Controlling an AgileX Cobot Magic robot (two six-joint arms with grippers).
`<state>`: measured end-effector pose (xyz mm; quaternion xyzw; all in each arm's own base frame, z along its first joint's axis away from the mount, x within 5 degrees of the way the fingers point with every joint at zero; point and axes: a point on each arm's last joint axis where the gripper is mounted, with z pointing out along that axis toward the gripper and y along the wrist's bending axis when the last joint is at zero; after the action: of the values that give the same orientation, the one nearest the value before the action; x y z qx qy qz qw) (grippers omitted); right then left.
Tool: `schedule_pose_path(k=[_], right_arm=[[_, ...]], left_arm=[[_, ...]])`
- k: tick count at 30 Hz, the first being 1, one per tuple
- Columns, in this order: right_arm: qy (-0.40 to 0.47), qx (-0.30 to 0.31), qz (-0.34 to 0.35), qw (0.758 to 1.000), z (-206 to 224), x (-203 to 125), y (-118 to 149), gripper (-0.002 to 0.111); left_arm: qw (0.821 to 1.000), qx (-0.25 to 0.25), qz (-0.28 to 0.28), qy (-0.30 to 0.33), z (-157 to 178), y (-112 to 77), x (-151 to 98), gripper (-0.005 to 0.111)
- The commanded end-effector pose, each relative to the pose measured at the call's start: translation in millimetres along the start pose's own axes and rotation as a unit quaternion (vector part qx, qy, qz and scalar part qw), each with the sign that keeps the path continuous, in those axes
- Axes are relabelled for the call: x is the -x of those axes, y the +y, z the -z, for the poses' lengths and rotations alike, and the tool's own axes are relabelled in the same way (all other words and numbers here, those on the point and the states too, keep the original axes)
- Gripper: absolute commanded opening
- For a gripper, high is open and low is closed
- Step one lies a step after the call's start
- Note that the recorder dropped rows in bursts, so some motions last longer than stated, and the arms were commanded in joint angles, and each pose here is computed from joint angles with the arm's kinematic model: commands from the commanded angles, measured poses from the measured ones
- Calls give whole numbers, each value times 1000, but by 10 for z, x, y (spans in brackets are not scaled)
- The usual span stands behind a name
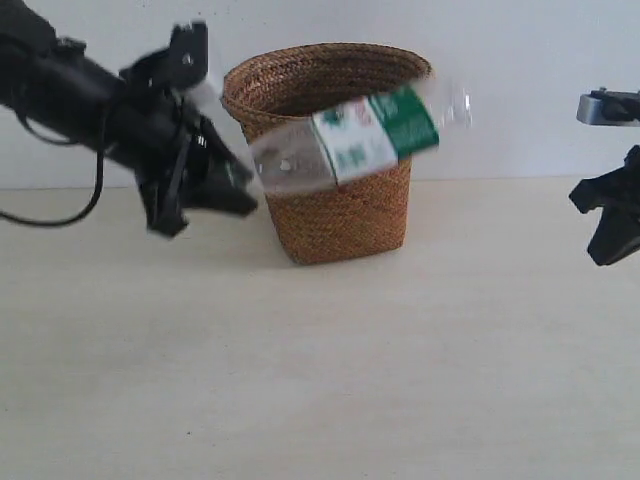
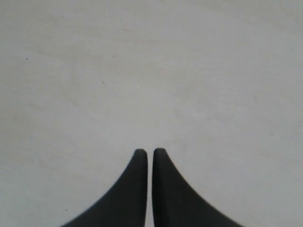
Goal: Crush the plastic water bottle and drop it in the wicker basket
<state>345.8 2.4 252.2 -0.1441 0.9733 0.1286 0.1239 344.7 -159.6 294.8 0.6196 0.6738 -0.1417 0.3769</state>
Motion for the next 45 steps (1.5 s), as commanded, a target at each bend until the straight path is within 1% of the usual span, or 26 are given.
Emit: schedule_pose_path(k=[1, 2, 3, 4, 5, 6, 8, 9, 11, 12, 13, 14, 15, 16, 17, 20, 22, 26, 29, 31, 34, 37, 39, 41, 44, 45], right_arm=[[-37, 40, 4, 999, -18, 61, 79, 0], [-30, 63, 4, 998, -59, 61, 101, 0], [-26, 70, 4, 997, -69, 57, 108, 0], [-16, 82, 5, 997, -99, 43, 117, 0], [-16, 83, 6, 996, -105, 45, 117, 0], [-20, 83, 8, 996, -105, 51, 117, 0], [-34, 89, 15, 995, -102, 76, 129, 0], [-41, 87, 17, 995, -101, 88, 125, 0], [-41, 87, 17, 995, -101, 88, 125, 0], [-41, 87, 17, 995, -101, 88, 125, 0], [-42, 87, 20, 995, -102, 90, 124, 0], [-51, 83, 24, 995, -101, 106, 117, 0], [-57, 76, 30, 995, -99, 119, 123, 0], [-57, 62, 43, 996, -103, 131, 141, 0], [-54, 52, 54, 996, -102, 135, 151, 0], [-40, 4, 66, 997, -82, 146, 177, 0], [-37, -60, 63, 996, 12, 126, 136, 0], [-37, -141, 20, 989, 259, 37, 18, 0], [-43, -153, -7, 987, 486, -79, -44, 0], [-52, -156, -23, 986, 627, -170, -75, 0], [-80, -171, -37, 981, 754, -335, -88, 0], [-138, -192, -32, 971, 874, -502, -11, 0], [-180, -207, -27, 961, 941, -620, 61, 0], [-218, -217, -22, 951, 1011, -746, 141, 0], [-265, -230, -15, 936, 1097, -931, 250, 0], [-282, -230, -16, 931, 1123, -980, 287, 0]], left_arm=[[973, 196, 60, -107, 172, 594, 367, 34], [971, 198, 84, -107, 20, 729, 329, 72], [965, 211, 107, -110, -20, 803, 306, 86], [959, 217, 139, -117, -112, 897, 280, 103], [960, 213, 140, -116, -146, 904, 263, 103], [961, 210, 140, -112, -189, 911, 238, 97], [964, 207, 130, -105, -195, 902, 230, 81], [968, 203, 115, -97, -160, 883, 247, 70], [973, 198, 89, -81, -114, 858, 256, 53], [977, 189, 74, -69, -96, 834, 258, 43], [982, 170, 62, -57, -62, 785, 271, 29], [987, 149, 45, -36, -21, 729, 272, 9], [991, 129, 35, -17, -9, 686, 255, 5], [993, 109, 45, 14, 18, 636, 218, 5], [993, 103, 54, 29, 32, 619, 199, 5], [987, 99, 95, 84, 98, 581, 124, 4], [979, 101, 119, 128, 149, 559, 59, 4], [955, 106, 179, 210, 281, 497, -51, 4], [932, 115, 216, 266, 453, 443, -111, 4], [922, 112, 241, 282, 577, 400, -141, 4], [912, 120, 270, 286, 755, 329, -191, 4], [900, 130, 300, 287, 912, 170, -264, 4], [899, 142, 309, 278, 966, 45, -302, 4], [899, 164, 312, 259, 1049, -82, -335, 4], [902, 210, 311, 213, 1176, -284, -345, 4], [903, 222, 308, 199, 1198, -320, -347, 4]])
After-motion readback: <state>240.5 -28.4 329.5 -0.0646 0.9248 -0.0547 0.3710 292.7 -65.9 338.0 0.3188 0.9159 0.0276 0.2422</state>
